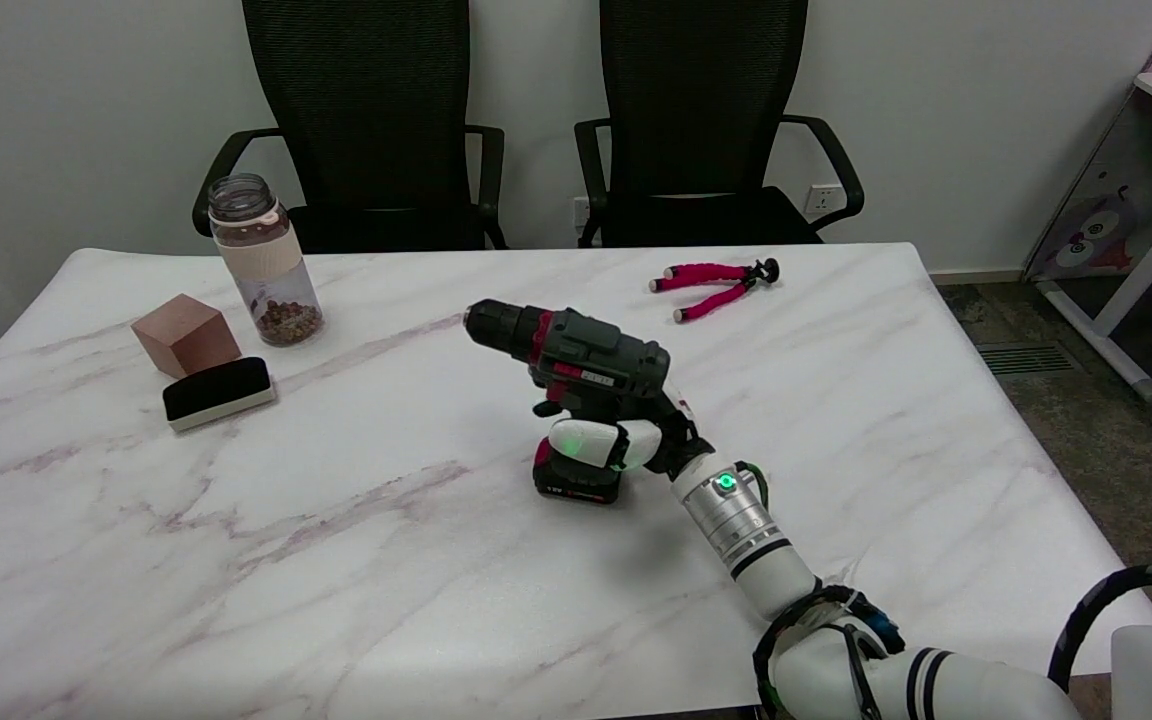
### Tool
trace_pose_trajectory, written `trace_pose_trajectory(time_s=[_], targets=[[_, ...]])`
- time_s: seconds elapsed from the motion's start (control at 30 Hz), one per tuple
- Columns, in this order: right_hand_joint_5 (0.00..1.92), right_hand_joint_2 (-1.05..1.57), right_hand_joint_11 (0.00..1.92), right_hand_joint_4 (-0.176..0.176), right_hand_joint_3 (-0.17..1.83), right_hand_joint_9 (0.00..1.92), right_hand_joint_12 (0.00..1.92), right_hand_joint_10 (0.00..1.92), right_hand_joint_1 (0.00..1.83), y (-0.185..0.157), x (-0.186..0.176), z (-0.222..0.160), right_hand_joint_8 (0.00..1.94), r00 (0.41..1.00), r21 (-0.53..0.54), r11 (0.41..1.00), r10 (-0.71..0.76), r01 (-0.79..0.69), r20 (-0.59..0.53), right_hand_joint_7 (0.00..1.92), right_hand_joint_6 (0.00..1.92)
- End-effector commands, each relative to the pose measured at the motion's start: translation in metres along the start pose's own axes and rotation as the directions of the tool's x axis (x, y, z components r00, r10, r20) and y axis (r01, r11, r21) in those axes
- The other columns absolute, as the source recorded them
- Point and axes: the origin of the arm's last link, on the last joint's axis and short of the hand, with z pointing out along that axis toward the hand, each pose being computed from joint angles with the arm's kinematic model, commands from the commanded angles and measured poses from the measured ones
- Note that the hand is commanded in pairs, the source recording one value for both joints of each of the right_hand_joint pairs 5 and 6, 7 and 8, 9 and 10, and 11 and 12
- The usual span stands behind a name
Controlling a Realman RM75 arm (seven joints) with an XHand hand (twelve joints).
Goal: Pick up the power screwdriver.
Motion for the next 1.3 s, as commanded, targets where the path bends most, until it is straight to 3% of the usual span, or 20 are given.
trace_pose_trajectory(time_s=[0.03,0.2,0.3,0.37,0.63,0.8,1.07,1.17,1.23,1.3], targets=[[0.12,0.08,0.73,0.013,0.62,0.64,0.73,0.64,1.08,0.003,0.002,-0.001,0.12,1.000,-0.014,1.000,0.001,-0.001,-0.007,0.12,0.12],[0.14,0.17,0.96,0.003,0.77,0.98,0.96,0.98,1.11,0.004,0.004,-0.001,0.14,1.000,-0.019,1.000,-0.004,0.004,-0.011,0.14,0.14],[0.16,0.30,1.34,0.000,0.93,1.27,1.34,1.27,1.14,0.004,0.006,0.000,0.16,1.000,-0.020,1.000,0.001,-0.001,-0.021,0.16,0.16],[0.18,0.38,1.46,-0.001,0.96,1.35,1.46,1.35,1.15,0.005,0.007,0.000,0.18,1.000,-0.022,1.000,-0.002,0.001,-0.023,0.18,0.18],[0.21,0.57,1.72,-0.004,0.98,1.51,1.72,1.51,1.17,0.006,0.009,0.002,0.21,1.000,-0.033,0.999,-0.001,0.000,-0.029,0.21,0.21],[0.23,0.66,1.76,-0.004,0.96,1.53,1.76,1.53,1.17,0.006,0.010,0.003,0.23,0.999,-0.034,0.999,0.003,-0.004,-0.035,0.23,0.23],[0.28,0.64,1.82,0.011,1.09,1.53,1.82,1.53,1.17,0.002,0.010,0.011,0.28,1.000,-0.023,1.000,-0.005,0.004,-0.023,0.28,0.28],[0.38,0.67,1.92,0.010,1.08,1.60,1.92,1.60,1.16,0.001,0.010,0.014,0.38,1.000,-0.020,1.000,-0.002,0.002,-0.025,0.38,0.38],[0.61,0.72,1.92,0.009,1.03,1.67,1.92,1.67,1.14,0.000,0.010,0.016,0.61,1.000,-0.022,1.000,-0.002,0.001,-0.024,0.61,0.61],[0.96,0.79,1.92,0.007,0.91,1.73,1.92,1.73,1.12,0.000,0.010,0.017,0.96,1.000,-0.025,1.000,-0.002,0.001,-0.023,0.96,0.96]])
